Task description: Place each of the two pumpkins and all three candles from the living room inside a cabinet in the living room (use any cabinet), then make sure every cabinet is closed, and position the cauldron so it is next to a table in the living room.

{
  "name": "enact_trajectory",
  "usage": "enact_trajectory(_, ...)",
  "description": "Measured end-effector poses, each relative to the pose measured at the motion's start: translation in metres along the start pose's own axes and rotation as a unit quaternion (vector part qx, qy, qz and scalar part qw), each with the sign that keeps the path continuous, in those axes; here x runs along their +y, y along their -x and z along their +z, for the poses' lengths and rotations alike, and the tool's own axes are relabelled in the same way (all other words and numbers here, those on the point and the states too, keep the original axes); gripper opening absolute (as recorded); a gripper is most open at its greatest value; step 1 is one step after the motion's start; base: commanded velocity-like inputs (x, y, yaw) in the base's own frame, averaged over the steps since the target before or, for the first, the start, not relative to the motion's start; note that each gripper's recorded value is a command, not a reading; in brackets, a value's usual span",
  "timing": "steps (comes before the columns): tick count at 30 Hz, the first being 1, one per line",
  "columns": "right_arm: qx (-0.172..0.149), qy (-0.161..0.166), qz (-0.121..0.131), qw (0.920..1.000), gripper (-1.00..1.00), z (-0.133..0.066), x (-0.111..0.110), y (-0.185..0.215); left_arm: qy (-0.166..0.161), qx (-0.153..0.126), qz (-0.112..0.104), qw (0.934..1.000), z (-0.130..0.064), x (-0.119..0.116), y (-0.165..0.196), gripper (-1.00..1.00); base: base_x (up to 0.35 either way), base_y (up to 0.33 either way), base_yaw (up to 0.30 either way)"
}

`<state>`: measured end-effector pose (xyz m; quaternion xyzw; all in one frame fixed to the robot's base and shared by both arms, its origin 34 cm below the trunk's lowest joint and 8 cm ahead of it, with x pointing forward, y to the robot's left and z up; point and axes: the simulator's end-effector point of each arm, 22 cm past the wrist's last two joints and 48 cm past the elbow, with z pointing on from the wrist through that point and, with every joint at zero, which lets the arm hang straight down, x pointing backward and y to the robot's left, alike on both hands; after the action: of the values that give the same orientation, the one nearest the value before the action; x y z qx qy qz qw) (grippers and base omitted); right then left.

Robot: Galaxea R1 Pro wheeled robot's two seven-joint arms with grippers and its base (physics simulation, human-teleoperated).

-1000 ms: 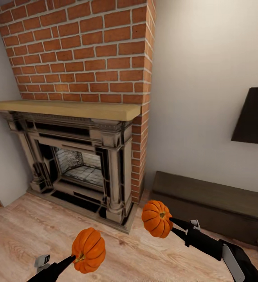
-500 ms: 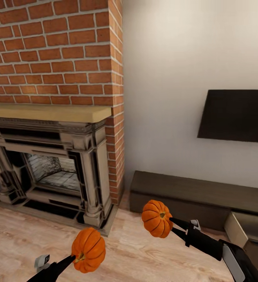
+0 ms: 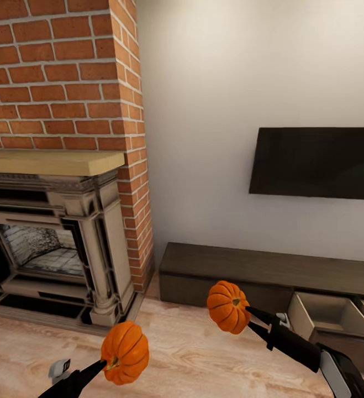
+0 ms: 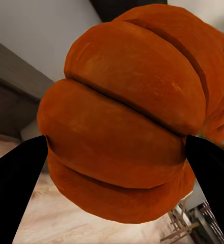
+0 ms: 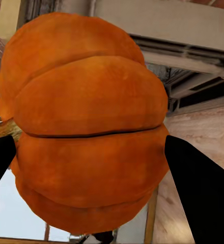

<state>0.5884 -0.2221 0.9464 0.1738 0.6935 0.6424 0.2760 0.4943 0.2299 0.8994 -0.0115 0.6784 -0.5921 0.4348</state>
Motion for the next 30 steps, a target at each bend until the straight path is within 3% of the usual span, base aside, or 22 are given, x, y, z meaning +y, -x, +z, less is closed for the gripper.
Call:
enact_trajectory(9,-0.004,0.000,0.003,1.0000,-1.00,-0.002,-0.001,0.002,0.000,0.000,0.000,1.0000,0.000,0.000,0.000,-1.00,0.137,-0.276,-0.019)
enact_trajectory(19,-0.009,-0.012,0.031,0.9994,-1.00,-0.008,-0.020,-0.002,0.000,0.001,-0.003,1.0000,0.000,0.001,-0.002,-1.00,0.104,-0.265,-0.210)
enact_trajectory(30,-0.011,-0.014,0.039,0.9991,-1.00,-0.010,-0.025,-0.002,0.003,0.002,-0.007,1.0000,-0.001,0.004,-0.004,-1.00,0.007,-0.039,-0.223)
